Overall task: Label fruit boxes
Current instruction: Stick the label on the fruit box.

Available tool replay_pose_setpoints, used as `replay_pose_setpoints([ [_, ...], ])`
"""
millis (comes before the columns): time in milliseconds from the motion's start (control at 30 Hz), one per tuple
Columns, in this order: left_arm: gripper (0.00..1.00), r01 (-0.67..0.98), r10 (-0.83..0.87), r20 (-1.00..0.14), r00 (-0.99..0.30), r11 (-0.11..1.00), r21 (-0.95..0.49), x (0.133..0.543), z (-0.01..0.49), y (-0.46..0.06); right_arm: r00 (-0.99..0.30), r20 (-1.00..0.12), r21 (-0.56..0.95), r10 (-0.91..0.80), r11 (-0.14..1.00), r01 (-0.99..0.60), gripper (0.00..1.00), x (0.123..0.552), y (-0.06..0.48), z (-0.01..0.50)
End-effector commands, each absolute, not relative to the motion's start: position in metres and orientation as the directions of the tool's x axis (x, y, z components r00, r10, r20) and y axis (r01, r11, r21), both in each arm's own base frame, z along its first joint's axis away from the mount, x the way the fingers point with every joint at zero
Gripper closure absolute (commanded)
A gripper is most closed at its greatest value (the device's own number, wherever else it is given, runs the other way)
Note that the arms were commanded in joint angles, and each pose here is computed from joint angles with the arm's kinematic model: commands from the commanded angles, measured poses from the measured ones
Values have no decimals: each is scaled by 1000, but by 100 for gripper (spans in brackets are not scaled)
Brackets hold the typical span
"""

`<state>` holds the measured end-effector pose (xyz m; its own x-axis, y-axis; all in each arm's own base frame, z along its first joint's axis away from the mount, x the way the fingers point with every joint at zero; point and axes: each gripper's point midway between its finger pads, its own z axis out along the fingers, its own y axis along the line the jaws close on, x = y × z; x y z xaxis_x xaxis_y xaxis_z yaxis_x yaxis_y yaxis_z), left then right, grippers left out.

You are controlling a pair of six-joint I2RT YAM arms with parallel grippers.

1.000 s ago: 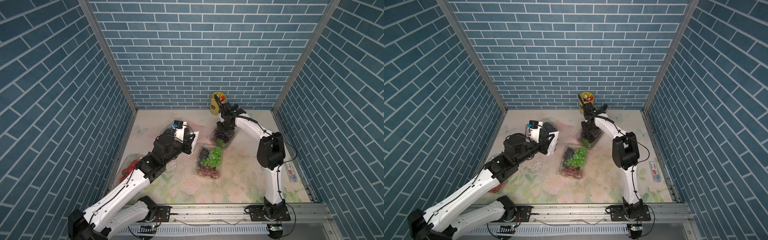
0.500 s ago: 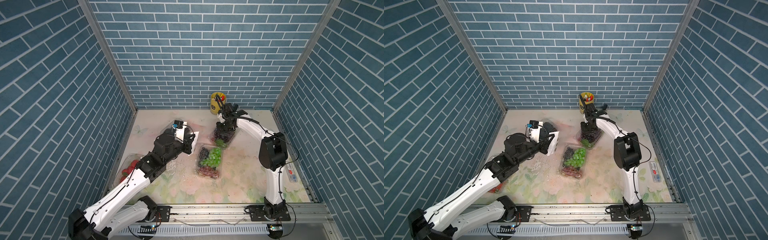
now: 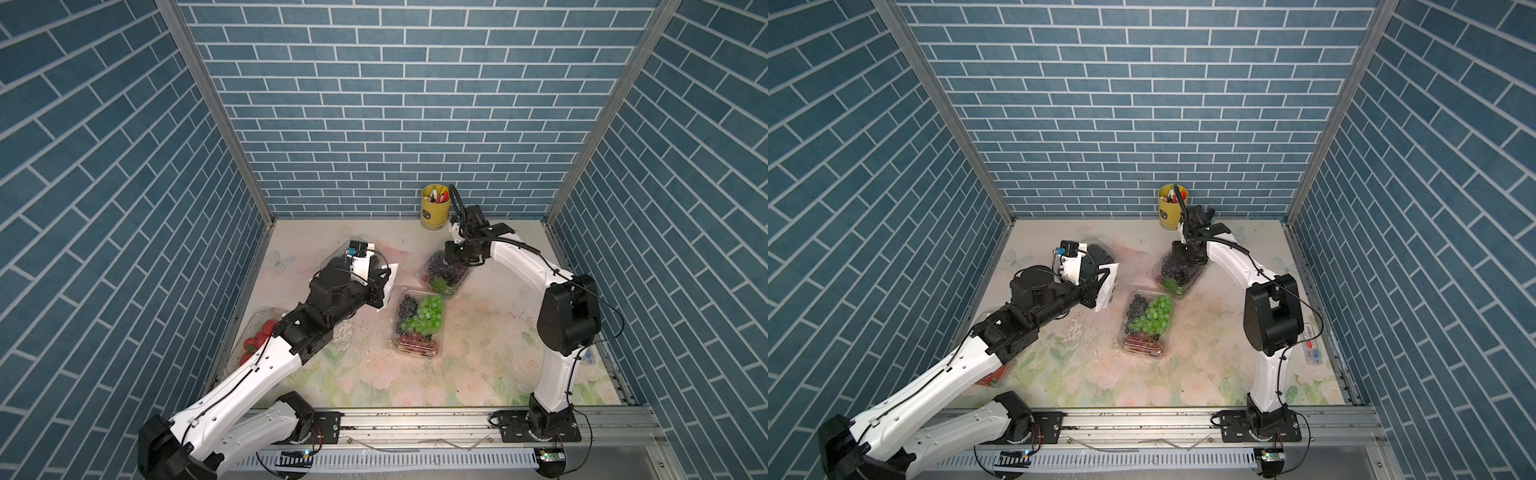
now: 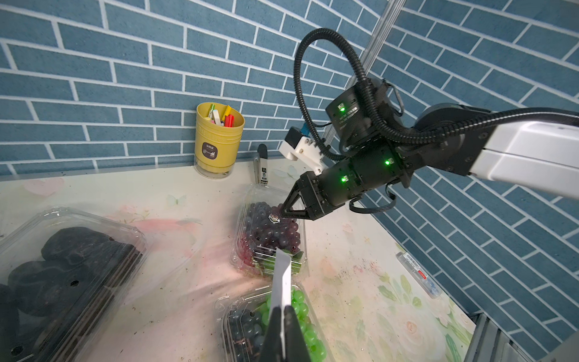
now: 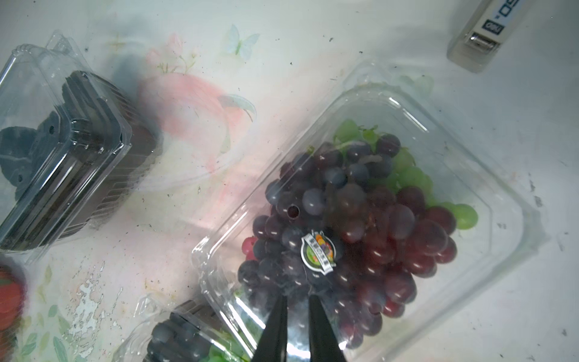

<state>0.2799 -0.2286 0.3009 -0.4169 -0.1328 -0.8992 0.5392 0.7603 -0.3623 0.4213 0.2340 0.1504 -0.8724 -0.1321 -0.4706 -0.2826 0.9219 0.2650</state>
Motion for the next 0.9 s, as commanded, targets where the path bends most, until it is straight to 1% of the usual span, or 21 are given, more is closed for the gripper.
replay_pose_setpoints([
  [0,100,553,-135,-901,-413,749,-366,281,309,-231,-817,-574,293,-57,917,-270,83,419,226,187],
  [200,100,577,-141,-888,-438,713,-398,280,310,-241,-772,-635,339,5,900,-273,83,395,212,207],
  [233,100,584,-141,-886,-442,705,-403,280,311,-244,-766,-643,344,9,897,-278,84,391,211,210],
  [333,100,609,-145,-877,-459,668,-429,278,314,-253,-740,-672,365,31,884,-293,85,380,207,218],
  [433,100,643,-155,-868,-471,613,-459,275,321,-264,-709,-703,421,61,838,-346,83,365,212,230],
  [567,100,671,-189,-853,-486,544,-503,275,334,-277,-670,-732,524,120,728,-442,75,338,224,252],
  [733,100,694,-232,-827,-512,455,-558,277,353,-292,-619,-758,610,206,558,-562,57,304,234,284],
  [800,100,700,-254,-815,-521,418,-578,277,362,-296,-614,-757,635,223,468,-614,53,291,241,299],
  [867,100,705,-278,-802,-528,384,-597,277,369,-300,-604,-760,644,240,401,-651,51,281,244,312],
])
